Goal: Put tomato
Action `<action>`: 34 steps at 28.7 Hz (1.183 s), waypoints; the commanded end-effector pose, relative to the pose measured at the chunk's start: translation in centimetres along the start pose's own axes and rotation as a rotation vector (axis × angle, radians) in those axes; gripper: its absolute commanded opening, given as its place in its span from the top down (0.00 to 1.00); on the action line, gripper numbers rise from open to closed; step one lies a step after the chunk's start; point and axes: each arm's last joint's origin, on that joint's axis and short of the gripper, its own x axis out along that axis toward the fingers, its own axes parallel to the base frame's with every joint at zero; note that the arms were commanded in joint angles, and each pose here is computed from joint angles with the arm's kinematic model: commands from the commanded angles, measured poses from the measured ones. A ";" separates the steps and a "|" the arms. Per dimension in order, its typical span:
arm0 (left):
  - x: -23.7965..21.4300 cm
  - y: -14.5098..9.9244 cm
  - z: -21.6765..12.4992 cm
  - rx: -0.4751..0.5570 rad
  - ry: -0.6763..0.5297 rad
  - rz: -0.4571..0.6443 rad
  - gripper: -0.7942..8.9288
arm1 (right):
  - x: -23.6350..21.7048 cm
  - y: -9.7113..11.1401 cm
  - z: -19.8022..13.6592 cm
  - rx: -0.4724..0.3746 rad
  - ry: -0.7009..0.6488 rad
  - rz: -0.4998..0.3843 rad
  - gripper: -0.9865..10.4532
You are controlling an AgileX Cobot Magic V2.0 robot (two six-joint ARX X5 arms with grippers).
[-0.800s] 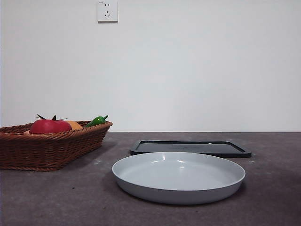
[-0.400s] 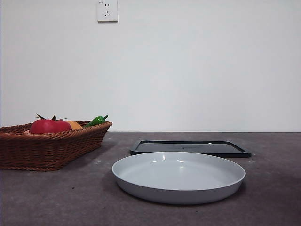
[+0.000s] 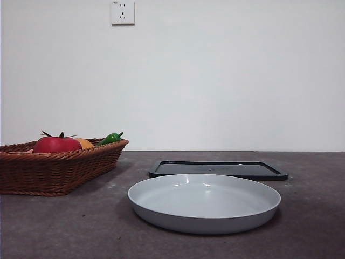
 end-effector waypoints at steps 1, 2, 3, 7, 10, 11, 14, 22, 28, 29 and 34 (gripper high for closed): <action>-0.6 -0.7 1.5 -0.001 -0.021 -0.016 0.91 | -0.5 0.7 1.5 0.014 -0.002 0.027 0.91; -0.6 -0.9 1.8 0.000 -0.017 -0.024 0.91 | -0.6 0.9 2.0 0.014 0.002 0.033 0.91; -0.7 -1.1 2.1 0.000 -0.014 -0.035 0.91 | -0.7 1.1 2.4 0.014 0.009 0.041 0.91; -1.1 -2.1 3.9 0.011 0.033 -0.072 0.91 | -1.0 2.0 4.4 -0.019 0.077 0.098 0.91; -1.3 -2.9 5.3 0.062 0.082 -0.108 0.91 | -0.8 2.6 5.7 -0.053 0.158 0.138 0.91; -1.3 -3.1 5.7 0.077 0.099 -0.117 0.91 | -0.6 2.7 6.1 -0.064 0.181 0.149 0.91; -1.3 -3.9 7.2 0.129 0.165 -0.144 0.91 | 0.1 3.3 7.4 -0.088 0.256 0.195 0.91; -0.4 -5.8 10.7 0.182 0.352 -0.265 0.91 | 2.6 4.8 10.7 -0.093 0.447 0.323 0.91; -0.1 -7.9 13.1 0.234 0.513 -0.357 0.91 | 4.2 7.4 13.1 -0.171 0.627 0.433 0.91; -0.1 -8.3 13.4 0.249 0.536 -0.371 0.91 | 4.3 8.0 13.3 -0.184 0.655 0.459 0.91; -0.8 -9.4 13.5 0.295 0.626 -0.428 0.91 | 4.0 9.9 13.0 -0.235 0.767 0.566 0.91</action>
